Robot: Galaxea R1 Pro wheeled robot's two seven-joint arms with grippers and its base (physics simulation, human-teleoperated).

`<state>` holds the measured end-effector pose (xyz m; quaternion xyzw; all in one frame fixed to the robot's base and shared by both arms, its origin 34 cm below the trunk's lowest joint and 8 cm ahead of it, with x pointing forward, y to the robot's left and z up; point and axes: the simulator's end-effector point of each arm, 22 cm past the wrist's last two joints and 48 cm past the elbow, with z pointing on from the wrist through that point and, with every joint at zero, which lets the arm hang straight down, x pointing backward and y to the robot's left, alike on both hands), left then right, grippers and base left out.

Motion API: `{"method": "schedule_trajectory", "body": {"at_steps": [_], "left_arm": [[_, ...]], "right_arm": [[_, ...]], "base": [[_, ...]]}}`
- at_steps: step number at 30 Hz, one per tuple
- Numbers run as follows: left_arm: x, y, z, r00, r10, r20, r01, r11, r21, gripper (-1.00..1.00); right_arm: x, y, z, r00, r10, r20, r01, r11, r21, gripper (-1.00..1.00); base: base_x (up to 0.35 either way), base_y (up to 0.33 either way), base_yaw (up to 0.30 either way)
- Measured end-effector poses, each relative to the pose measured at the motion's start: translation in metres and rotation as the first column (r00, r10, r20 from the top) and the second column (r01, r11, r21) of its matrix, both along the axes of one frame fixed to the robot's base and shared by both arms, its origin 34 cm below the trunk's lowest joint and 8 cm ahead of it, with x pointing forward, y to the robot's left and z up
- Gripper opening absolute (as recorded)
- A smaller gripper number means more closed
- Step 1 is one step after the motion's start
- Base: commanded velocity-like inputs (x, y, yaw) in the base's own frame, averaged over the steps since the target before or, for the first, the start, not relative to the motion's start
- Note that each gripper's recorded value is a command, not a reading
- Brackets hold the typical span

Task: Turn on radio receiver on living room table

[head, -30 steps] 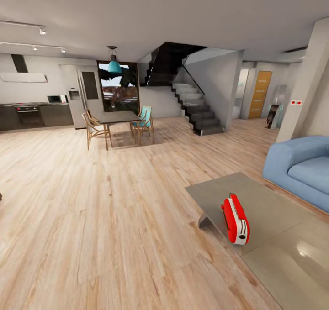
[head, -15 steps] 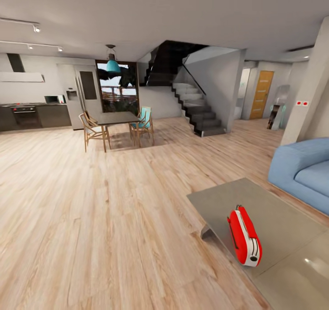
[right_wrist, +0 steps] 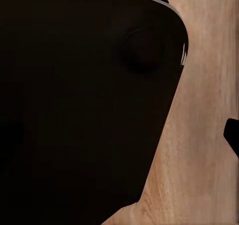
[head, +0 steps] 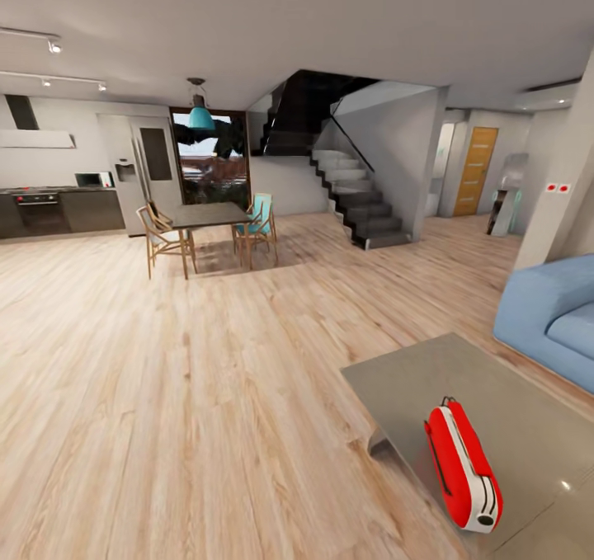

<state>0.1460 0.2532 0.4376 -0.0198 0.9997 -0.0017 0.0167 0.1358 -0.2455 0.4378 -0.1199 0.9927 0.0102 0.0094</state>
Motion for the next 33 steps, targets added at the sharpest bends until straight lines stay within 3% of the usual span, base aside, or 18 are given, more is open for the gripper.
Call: {"method": "schedule_trajectory", "body": {"at_steps": [33], "left_arm": [[0.0, 0.0, 0.0, 1.0, 0.0, 0.0, 0.0, 1.0, 0.0, 1.0]], "right_arm": [[0.0, 0.0011, 0.0, 1.0, 0.001, 0.0, -0.001, 1.0, 0.001, 1.0]], "base": [[0.323, 0.0, 0.0]]}}
